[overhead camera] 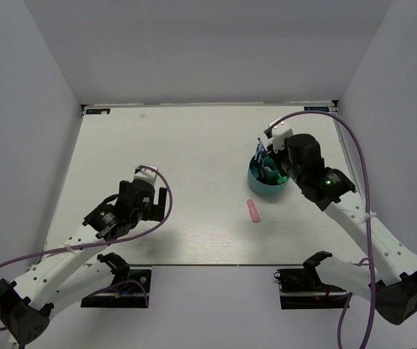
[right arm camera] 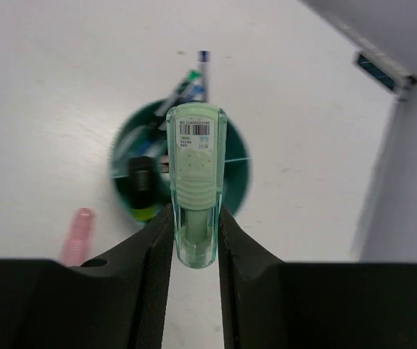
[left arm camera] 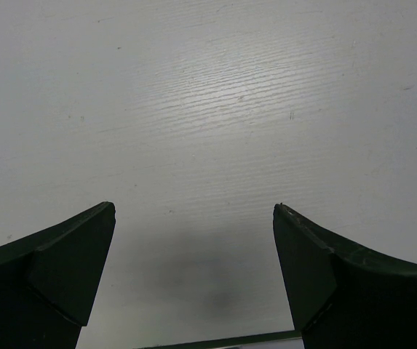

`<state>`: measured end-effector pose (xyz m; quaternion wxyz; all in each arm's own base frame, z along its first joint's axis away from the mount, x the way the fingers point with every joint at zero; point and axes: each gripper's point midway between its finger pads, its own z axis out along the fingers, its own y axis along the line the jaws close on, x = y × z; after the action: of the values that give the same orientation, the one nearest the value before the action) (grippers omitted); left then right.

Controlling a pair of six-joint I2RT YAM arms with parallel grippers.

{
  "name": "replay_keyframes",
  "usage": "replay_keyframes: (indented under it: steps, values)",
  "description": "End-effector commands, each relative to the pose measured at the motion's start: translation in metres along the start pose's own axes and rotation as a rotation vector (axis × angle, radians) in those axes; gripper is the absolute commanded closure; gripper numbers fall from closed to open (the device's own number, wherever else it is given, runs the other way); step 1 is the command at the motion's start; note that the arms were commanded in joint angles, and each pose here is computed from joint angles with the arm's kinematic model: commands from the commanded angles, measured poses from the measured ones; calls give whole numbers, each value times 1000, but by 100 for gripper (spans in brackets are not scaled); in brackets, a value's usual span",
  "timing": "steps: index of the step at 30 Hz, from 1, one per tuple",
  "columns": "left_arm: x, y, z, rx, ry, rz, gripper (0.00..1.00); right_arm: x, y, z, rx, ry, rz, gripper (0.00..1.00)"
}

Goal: Sort the stationery into containers
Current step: Place the pen in the storage box.

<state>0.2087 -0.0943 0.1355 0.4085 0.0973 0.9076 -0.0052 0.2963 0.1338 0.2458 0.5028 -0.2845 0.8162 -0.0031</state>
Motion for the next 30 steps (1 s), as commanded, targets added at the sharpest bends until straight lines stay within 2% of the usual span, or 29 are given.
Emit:
replay_keyframes:
  steps: [1,6,9,11,12,20,30]
  values:
    - [0,-1,1,6,-4,-2,1,-11,-58,-15,264,4,-175,100]
    - [0,-3,1,18,-2,-3,1,11,-74,-13,305,130,-332,100]
    - [0,-5,2,29,5,0,1,36,-70,-9,208,290,-446,100]
    - [1,-6,2,32,7,-2,1,32,-69,-5,159,311,-476,100]
    - [1,-7,2,38,9,1,1,40,-68,-4,119,370,-524,100]
    - [-1,-8,1,45,2,-1,1,48,-62,11,-81,520,-685,100]
    - [1,-9,0,55,8,-2,1,65,-72,33,-216,690,-828,100]
